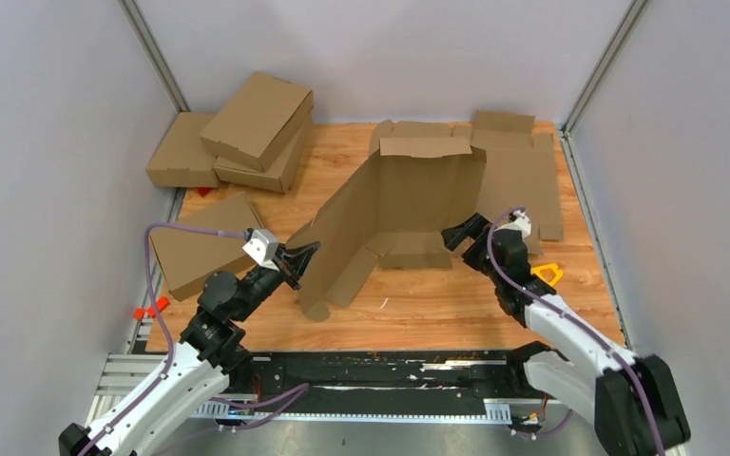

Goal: Fold the paper box

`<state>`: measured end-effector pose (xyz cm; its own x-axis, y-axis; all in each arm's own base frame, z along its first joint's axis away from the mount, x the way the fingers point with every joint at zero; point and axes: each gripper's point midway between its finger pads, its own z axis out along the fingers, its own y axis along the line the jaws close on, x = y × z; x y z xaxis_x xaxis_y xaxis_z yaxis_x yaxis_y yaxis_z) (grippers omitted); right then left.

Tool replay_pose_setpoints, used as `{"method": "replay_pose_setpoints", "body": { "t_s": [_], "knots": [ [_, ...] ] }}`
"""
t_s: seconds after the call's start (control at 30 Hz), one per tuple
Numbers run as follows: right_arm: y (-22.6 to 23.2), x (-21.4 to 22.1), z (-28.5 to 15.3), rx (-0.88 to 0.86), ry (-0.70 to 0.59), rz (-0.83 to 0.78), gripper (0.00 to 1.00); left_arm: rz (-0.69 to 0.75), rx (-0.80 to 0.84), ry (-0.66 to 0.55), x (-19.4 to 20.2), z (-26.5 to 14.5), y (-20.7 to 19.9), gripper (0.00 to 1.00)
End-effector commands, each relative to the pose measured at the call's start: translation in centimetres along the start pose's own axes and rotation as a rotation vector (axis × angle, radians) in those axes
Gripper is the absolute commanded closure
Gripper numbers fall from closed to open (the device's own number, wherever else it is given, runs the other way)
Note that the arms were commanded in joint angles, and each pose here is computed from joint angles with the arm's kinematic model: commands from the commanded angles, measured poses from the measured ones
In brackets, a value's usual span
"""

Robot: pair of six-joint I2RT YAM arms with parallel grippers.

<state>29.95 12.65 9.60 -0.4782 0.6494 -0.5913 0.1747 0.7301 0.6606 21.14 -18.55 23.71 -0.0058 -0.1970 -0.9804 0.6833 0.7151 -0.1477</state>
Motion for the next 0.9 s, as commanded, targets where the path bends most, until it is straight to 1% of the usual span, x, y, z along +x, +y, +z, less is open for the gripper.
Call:
{"method": "replay_pose_setpoints", "body": {
  "t_s": [0.0, 0.07, 0.13, 0.23, 0.33, 0.37, 0.4, 0.43, 0.47, 0.5, 0.53, 0.57, 0.6, 0.63, 0.67, 0.77, 0.8, 0.87],
  "knots": [
    [0.7, -4.6, -2.6, 0.023, -0.160, -0.204, 0.03, -0.022, -0.004, 0.057, 1.0, -0.2, -0.1, 1.00],
    [1.8, -6.9, -3.6, 0.001, -0.245, -0.274, 0.03, -0.019, -0.011, 0.055, 1.0, -0.3, 0.0, 1.00],
    [2.8, -9.4, -4.2, 0.017, -0.304, -0.347, 0.03, -0.015, -0.018, 0.050, 0.7, -0.3, 0.1, 1.00],
    [3.1, -11.7, -3.6, 0.106, -0.308, -0.456, 0.03, -0.013, -0.032, 0.044, 0.4, -0.3, 0.4, 1.00],
    [4.1, -12.9, -1.8, 0.108, -0.297, -0.498, 0.05, -0.015, -0.050, 0.041, -0.1, -0.3, 0.6, 1.00],
    [4.8, -13.6, -1.2, 0.093, -0.311, -0.497, 0.05, -0.014, -0.058, 0.041, -0.4, -0.3, 0.7, 1.00],
    [5.0, -13.7, -0.4, 0.092, -0.307, -0.502, 0.08, -0.013, -0.060, 0.037, -0.8, -0.3, 0.7, 1.00],
    [5.4, -13.9, 0.4, 0.079, -0.299, -0.503, 0.14, -0.014, -0.065, 0.038, -1.0, -0.3, 0.7, 1.00],
    [5.9, -13.9, 1.1, 0.062, -0.280, -0.509, 0.24, -0.018, -0.073, 0.038, -1.3, -0.2, 0.8, 1.00],
    [6.7, -13.5, 1.8, 0.029, -0.244, -0.520, 0.42, -0.024, -0.086, 0.041, -1.6, -0.2, 0.9, 1.00],
    [7.3, -13.1, 2.1, 0.003, -0.207, -0.526, 0.63, -0.031, -0.096, 0.046, -2.0, -0.1, 1.0, 1.00],
    [7.8, -12.5, 2.2, -0.016, -0.167, -0.524, 0.81, -0.039, -0.108, 0.051, -2.5, 0.1, 1.1, 1.00],
    [8.0, -12.0, 2.1, -0.033, -0.138, -0.515, 0.92, -0.043, -0.121, 0.060, -3.0, 0.3, 1.2, 1.00],
    [8.4, -11.8, 1.8, -0.053, -0.135, -0.496, 0.98, -0.046, -0.128, 0.073, -3.6, 0.6, 1.2, 1.00],
    [8.7, -11.7, 1.3, -0.073, -0.138, -0.469, 1.00, -0.047, -0.160, 0.094, -4.3, 0.9, 1.6, 1.00],
    [9.7, -11.3, -0.6, -0.134, -0.140, -0.396, 1.00, -0.037, -0.215, 0.202, -6.4, 2.0, 2.1, 1.00],
    [10.2, -10.7, -1.3, -0.165, -0.113, -0.374, 1.00, -0.037, -0.221, 0.222, -7.7, 2.4, 2.0, 1.00],
    [10.3, -10.1, -2.2, -0.171, -0.076, -0.338, 1.00, -0.046, -0.233, 0.279, -9.4, 3.2, 1.8, 1.00]
  ]
}}
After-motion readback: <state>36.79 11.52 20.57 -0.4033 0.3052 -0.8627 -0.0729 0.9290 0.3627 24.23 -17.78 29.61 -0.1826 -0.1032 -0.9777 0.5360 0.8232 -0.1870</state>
